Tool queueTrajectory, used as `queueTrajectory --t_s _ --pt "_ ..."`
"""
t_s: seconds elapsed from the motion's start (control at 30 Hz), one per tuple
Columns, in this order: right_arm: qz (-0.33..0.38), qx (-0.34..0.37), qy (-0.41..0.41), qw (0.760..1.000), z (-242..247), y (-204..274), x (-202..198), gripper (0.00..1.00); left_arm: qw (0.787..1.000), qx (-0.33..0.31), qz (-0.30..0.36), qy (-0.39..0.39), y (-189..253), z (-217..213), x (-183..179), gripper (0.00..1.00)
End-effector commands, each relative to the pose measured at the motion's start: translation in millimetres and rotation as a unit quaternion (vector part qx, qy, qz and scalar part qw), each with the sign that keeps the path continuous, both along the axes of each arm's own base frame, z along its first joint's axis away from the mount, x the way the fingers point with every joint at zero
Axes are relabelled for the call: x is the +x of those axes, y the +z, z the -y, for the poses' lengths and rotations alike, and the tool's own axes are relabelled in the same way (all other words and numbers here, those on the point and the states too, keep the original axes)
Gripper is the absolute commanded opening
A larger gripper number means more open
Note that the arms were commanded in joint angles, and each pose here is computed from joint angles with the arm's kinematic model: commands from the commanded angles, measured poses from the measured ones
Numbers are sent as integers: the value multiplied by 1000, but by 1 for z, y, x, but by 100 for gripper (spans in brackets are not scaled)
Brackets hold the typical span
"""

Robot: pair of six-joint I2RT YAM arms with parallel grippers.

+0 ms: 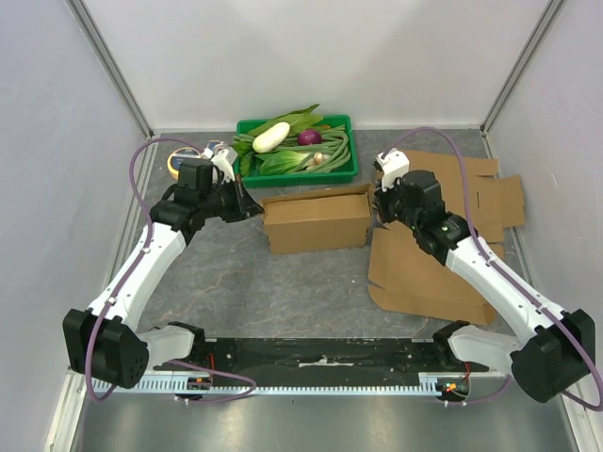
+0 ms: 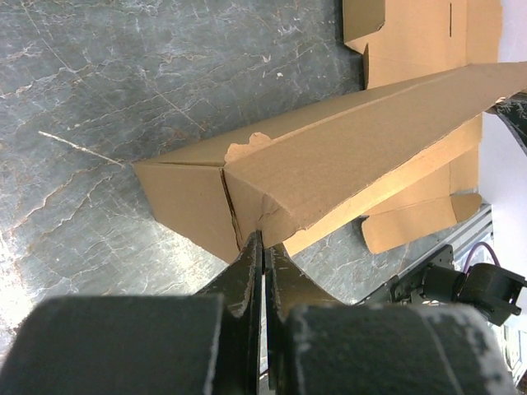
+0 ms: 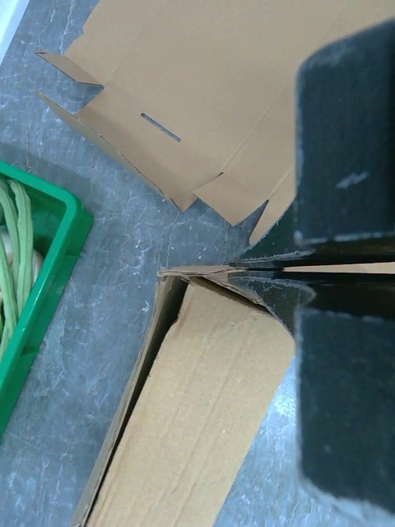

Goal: Fold the paper box

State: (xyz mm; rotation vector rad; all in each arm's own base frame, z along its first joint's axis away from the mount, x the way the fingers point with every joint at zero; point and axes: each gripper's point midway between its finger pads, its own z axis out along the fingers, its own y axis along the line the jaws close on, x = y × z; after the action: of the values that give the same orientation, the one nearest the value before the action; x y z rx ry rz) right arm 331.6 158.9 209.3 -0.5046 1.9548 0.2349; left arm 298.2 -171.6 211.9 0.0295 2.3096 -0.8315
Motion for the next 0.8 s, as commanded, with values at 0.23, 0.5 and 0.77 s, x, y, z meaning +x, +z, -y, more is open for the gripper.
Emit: queueTrajectory --t_s 0.23,0.5,0.77 --pt "-126 75 -40 988 -20 29 -2 0 998 23 -57 -13 -25 -4 -15 2" --pt "-195 135 -96 967 -26 14 -12 0 999 10 -49 -2 -25 -2 -12 9" --pt "-215 158 -131 955 -22 17 -13 0 999 15 -48 2 -29 -4 -11 7"
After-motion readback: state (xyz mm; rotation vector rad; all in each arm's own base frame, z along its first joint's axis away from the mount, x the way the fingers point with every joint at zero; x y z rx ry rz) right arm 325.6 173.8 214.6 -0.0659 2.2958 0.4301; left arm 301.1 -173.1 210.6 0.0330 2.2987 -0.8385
